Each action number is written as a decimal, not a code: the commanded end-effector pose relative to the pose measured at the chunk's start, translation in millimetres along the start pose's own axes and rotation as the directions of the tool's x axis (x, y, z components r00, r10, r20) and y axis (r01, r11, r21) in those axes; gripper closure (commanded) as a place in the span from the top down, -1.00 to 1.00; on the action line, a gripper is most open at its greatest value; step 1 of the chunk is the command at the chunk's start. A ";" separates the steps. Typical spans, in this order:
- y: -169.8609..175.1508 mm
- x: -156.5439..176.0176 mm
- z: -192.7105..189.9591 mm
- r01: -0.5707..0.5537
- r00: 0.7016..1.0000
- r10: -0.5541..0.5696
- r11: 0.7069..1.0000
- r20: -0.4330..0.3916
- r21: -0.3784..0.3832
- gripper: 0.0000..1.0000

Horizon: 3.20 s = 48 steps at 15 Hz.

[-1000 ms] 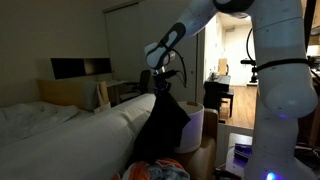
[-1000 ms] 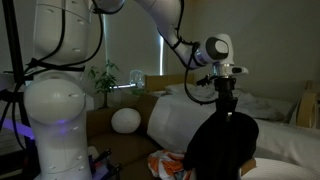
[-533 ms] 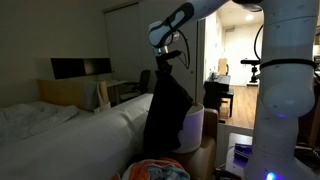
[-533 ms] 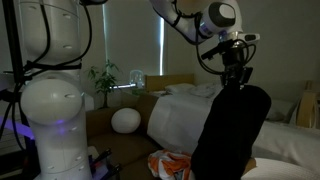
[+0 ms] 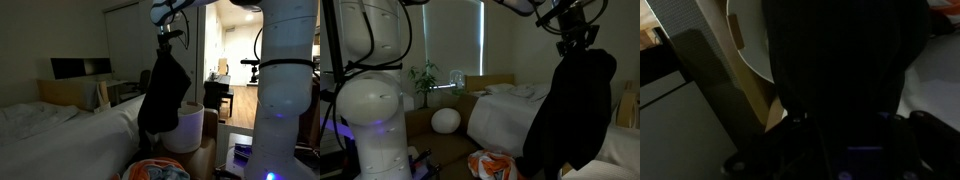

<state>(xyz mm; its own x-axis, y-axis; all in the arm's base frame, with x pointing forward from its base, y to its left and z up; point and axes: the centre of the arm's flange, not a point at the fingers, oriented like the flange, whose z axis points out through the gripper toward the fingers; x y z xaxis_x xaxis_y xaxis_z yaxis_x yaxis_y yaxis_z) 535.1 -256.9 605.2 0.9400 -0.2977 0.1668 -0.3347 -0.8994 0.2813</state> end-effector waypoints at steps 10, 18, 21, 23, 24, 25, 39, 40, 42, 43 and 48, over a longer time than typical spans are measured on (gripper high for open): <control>155.3 79.0 -114.6 -0.210 0.965 0.222 0.973 -0.138 0.097 -0.83; 219.8 79.6 -125.2 -0.352 0.923 0.368 0.925 -0.111 0.145 -0.83; 239.3 71.4 -118.6 -0.391 0.909 0.406 0.908 -0.090 0.150 -0.83; 244.8 66.0 -108.5 -0.400 0.906 0.414 0.905 -0.085 0.143 -0.83; 247.3 65.6 -98.2 -0.402 0.907 0.414 0.904 -0.071 0.144 -0.83; 249.0 65.5 -87.8 -0.399 0.910 0.410 0.906 -0.059 0.142 -0.83; 206.5 80.7 79.9 -0.332 0.937 0.301 0.927 0.178 0.177 -0.83; 204.0 78.8 94.1 -0.330 0.934 0.294 0.928 0.203 0.174 -0.83; 200.9 73.2 122.3 -0.337 0.923 0.293 0.928 0.250 0.160 -0.83; 199.7 71.4 135.7 -0.339 0.917 0.290 0.929 0.274 0.152 -0.83; 193.6 60.1 203.0 -0.343 0.881 0.300 0.938 0.365 0.057 -0.83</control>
<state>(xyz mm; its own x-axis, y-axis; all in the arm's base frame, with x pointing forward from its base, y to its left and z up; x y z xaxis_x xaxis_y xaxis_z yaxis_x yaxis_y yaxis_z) 545.6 -506.4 496.8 0.7623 -0.6433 -0.0712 -0.6351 -0.7647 0.1092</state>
